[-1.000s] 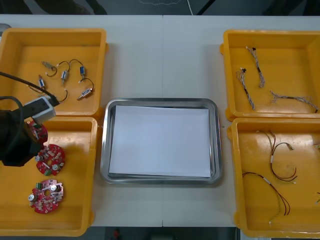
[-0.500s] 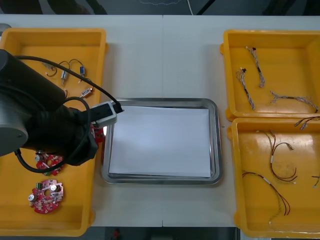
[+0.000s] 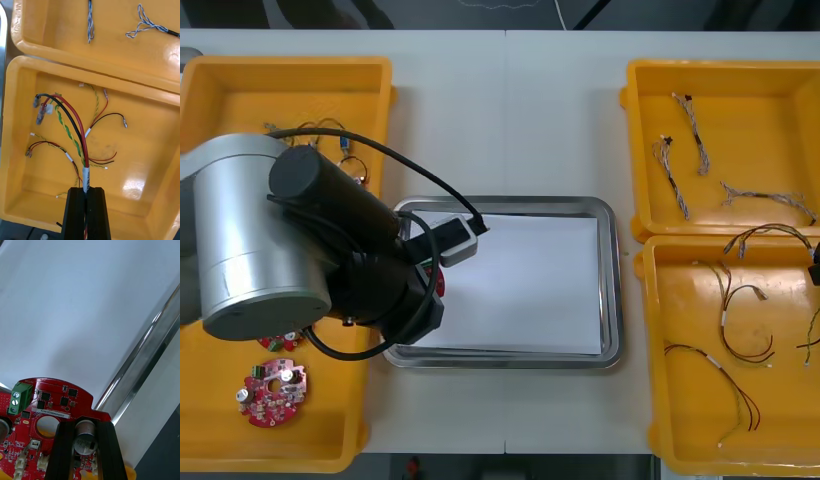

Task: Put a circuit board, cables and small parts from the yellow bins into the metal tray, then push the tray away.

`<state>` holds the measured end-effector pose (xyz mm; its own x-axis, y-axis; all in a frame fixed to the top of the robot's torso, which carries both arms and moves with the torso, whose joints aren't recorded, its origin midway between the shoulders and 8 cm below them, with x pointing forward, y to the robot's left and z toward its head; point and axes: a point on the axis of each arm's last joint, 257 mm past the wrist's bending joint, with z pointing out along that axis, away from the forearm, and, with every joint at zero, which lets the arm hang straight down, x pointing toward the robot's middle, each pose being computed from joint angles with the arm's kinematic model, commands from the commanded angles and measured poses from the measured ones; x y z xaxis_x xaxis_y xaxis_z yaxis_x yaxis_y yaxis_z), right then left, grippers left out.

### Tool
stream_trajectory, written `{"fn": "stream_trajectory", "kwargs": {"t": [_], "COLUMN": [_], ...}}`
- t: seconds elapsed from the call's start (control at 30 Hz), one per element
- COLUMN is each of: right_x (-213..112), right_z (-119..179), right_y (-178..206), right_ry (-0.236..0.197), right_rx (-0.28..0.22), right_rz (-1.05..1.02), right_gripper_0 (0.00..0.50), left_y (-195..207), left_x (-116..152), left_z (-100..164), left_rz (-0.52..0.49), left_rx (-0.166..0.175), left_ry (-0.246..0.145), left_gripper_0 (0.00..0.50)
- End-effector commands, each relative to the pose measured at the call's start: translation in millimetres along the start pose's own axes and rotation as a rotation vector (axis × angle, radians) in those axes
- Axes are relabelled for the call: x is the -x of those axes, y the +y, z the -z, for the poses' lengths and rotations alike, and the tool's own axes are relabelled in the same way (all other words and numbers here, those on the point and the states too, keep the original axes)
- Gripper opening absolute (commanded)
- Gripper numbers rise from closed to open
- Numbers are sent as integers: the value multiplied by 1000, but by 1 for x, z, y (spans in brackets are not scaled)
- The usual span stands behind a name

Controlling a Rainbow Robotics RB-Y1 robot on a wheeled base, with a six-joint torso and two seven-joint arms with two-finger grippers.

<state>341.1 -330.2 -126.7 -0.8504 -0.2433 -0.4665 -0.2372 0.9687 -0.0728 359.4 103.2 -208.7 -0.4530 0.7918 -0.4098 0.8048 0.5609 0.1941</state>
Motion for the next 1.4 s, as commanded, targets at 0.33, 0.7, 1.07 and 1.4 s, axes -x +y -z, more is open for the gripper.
{"fn": "stream_trajectory", "kwargs": {"t": [0.33, 0.7, 1.07, 1.4], "right_x": [5, 6, 8, 10], "right_z": [5, 4, 4, 5], "right_y": [1, 0, -4, -2], "right_ry": [2, -4, -9, -14], "right_rx": [-40, -45, -61, -54], "right_rz": [122, 114, 120, 138], "right_gripper_0": [0, 0, 0, 0], "left_y": [-5, -12, -19, -20], "left_x": [10, 7, 12, 18], "left_z": [-55, -68, -69, -62], "left_rz": [-4, 14, 56, 73], "left_rx": [16, 25, 7, 9], "left_ry": [-32, -31, -40, -55], "left_gripper_0": [1, 4, 438, 500]}}
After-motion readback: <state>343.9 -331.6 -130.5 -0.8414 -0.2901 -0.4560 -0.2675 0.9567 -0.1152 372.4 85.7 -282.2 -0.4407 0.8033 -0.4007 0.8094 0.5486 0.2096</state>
